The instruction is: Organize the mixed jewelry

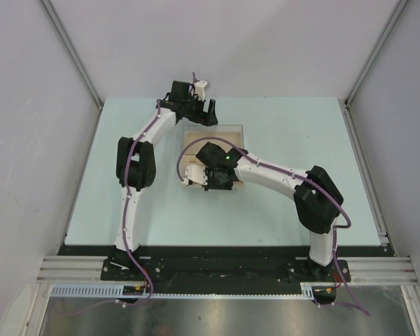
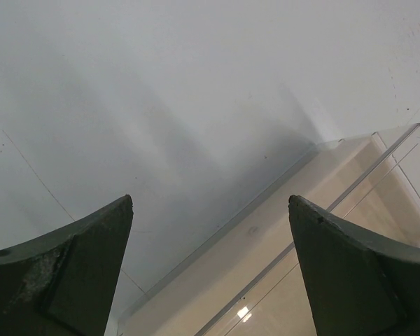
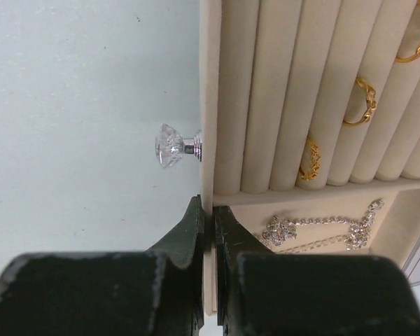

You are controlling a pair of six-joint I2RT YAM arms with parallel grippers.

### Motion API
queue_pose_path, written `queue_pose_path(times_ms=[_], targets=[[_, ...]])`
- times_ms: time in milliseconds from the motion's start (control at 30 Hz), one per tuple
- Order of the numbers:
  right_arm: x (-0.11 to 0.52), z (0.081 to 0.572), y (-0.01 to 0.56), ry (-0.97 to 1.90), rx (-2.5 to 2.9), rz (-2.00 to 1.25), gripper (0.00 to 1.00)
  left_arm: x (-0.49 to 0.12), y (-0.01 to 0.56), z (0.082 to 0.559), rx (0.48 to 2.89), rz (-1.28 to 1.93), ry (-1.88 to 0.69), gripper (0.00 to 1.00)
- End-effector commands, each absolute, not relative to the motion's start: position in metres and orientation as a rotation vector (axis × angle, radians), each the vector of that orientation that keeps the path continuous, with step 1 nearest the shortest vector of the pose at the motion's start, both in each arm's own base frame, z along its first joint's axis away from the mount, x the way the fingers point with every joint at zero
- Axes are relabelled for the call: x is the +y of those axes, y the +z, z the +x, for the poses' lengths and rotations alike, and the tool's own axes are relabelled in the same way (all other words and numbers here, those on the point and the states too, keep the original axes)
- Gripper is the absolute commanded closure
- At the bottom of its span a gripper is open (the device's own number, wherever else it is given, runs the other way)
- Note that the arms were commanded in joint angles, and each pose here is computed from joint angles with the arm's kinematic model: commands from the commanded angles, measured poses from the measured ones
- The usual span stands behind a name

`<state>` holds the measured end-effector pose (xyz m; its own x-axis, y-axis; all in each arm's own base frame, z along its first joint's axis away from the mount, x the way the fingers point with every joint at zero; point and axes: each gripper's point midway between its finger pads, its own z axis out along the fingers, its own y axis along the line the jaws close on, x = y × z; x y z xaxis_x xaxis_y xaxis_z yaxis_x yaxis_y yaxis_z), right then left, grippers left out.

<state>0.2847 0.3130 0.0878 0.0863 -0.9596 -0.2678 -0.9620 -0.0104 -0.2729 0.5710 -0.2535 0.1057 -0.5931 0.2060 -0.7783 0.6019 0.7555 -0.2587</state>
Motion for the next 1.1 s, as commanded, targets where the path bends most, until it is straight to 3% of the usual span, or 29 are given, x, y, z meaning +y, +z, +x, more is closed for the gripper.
queue_pose_path(times_ms=[0,600,1067], targets=[[0.326,0.3,0.112,-0.037,1.806,-1.958,1.0,-0.26,0.094,0.557,2.214,0.658,-0.67,0.04],[0.335,0.288,0.127,-0.021,1.756,-1.959,1.0,-0.262,0.089,0.553,2.226,0.663,-0.671,0.04],[0.331,0.306,0.135,0.033,1.807,-1.843,1.0,-0.264,0.085,0.549,2.232,0.67,-0.675,0.04]])
